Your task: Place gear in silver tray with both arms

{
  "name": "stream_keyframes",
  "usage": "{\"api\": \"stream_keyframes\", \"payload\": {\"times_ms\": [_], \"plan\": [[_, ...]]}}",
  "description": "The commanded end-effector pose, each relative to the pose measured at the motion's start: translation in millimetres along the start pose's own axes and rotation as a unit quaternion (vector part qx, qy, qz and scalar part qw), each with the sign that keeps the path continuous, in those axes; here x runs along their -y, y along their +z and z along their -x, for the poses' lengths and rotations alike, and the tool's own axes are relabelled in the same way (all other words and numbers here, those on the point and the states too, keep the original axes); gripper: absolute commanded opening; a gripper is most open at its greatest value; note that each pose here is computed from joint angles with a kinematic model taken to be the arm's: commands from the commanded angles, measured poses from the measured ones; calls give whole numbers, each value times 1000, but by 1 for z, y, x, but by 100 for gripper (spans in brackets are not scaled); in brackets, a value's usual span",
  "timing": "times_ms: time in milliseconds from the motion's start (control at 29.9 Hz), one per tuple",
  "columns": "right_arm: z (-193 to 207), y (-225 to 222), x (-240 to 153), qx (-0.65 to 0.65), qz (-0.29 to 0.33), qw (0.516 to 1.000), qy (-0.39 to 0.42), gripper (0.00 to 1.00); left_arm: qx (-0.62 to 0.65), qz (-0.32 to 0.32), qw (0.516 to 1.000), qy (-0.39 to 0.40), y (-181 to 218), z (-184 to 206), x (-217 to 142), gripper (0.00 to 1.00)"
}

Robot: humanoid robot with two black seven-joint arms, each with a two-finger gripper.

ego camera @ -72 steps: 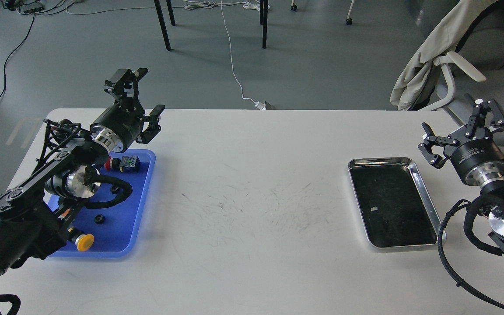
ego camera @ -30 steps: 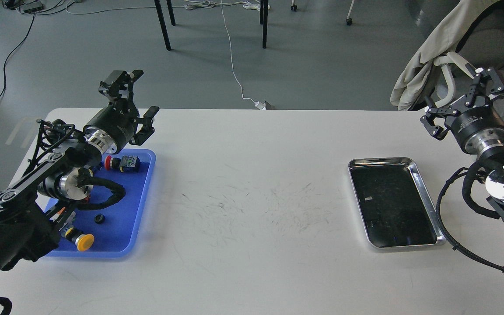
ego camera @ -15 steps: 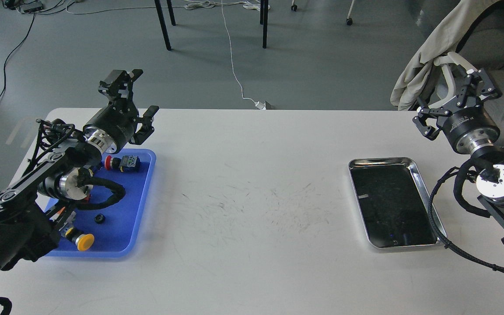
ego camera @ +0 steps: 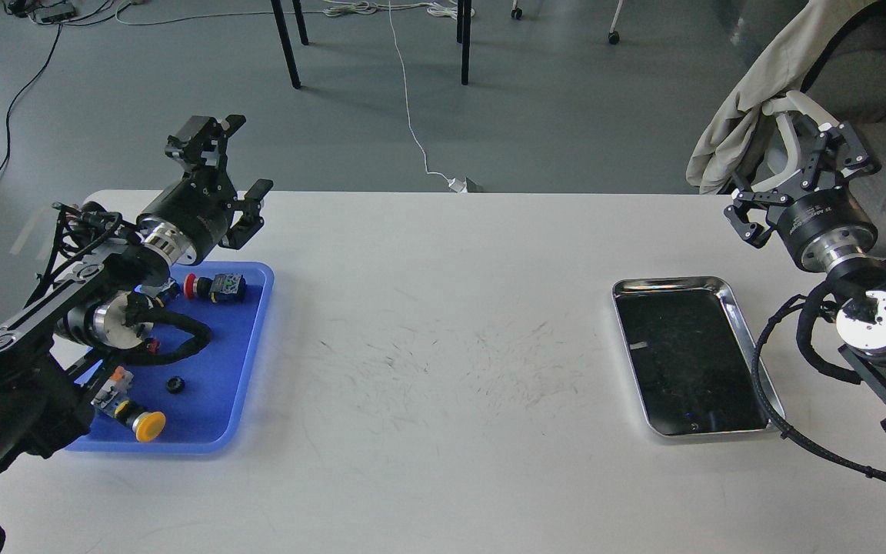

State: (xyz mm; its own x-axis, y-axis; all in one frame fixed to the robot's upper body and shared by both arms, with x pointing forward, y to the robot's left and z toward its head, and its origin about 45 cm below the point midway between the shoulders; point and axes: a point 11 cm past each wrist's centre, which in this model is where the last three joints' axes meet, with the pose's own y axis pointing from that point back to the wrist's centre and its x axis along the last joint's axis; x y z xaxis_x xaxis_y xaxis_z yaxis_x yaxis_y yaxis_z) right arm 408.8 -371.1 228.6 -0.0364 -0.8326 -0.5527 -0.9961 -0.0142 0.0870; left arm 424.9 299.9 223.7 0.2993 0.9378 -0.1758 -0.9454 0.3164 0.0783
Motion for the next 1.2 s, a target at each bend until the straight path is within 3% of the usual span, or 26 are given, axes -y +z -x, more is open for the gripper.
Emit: {"api": "stream_keyframes", "payload": {"times_ms": [0,334,568,1003,1170], "plan": [[0,0,0,0,0,1000,1,99,52,3,998,-25,17,-4,-9,99],[0,2,-1,0,1,1000,0,99,238,-78,959,-134,15,7,-50,99],[0,2,-2,0,1,1000,-2,99,336,-106,924,-151,29,-1,-69,99],[-1,0,-3,-1,0,1000,-1,99,423,-131,879,-176,19,-5,-77,99],[0,1,-2,0,0,1000,-2,99,451,-78,863,-215,27,7,-78,99]]}}
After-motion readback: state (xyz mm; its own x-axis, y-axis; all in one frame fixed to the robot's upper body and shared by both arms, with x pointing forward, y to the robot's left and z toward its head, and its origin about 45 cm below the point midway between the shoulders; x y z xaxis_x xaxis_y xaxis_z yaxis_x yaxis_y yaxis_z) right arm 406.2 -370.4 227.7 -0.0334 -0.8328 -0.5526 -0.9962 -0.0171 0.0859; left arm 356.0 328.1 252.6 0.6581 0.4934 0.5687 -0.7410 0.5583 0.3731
